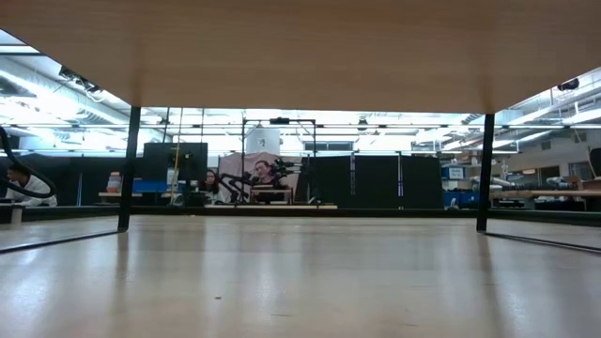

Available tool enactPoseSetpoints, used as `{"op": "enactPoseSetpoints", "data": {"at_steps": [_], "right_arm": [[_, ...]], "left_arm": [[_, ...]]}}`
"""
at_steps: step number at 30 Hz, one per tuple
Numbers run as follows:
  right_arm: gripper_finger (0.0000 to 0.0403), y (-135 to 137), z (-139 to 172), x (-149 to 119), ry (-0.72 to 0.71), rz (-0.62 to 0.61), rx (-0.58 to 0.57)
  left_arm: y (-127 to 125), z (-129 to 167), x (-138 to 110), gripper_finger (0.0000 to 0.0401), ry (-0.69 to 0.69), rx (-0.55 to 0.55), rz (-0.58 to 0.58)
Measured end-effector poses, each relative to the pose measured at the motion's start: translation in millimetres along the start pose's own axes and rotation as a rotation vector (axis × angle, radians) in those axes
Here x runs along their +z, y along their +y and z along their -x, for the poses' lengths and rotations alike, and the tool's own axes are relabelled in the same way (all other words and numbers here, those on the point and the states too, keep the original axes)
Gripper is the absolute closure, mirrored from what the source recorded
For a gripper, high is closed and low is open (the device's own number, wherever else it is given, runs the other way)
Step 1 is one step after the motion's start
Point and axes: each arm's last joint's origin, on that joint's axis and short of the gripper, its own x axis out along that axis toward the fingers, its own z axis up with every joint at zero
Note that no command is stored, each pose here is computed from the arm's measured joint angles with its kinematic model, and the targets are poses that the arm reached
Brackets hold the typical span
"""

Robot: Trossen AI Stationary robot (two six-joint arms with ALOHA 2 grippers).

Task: Place coffee mugs
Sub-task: Put the blue white mug on the shelf

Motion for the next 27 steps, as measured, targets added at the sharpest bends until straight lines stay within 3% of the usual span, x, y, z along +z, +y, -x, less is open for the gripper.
{"op": "enactPoseSetpoints", "data": {"at_steps": [4,27], "right_arm": [[0.0376,-0.8,-1.3,-0.3,0.002,0.000,-0.008],[0.0375,5.6,7.5,1.2,0.010,0.007,0.034]], "left_arm": [[-2.4,4.3,0.6,0.0246,-0.007,-0.005,-0.003],[-19.1,49.8,5.6,0.0246,-0.076,-0.016,0.006]]}}
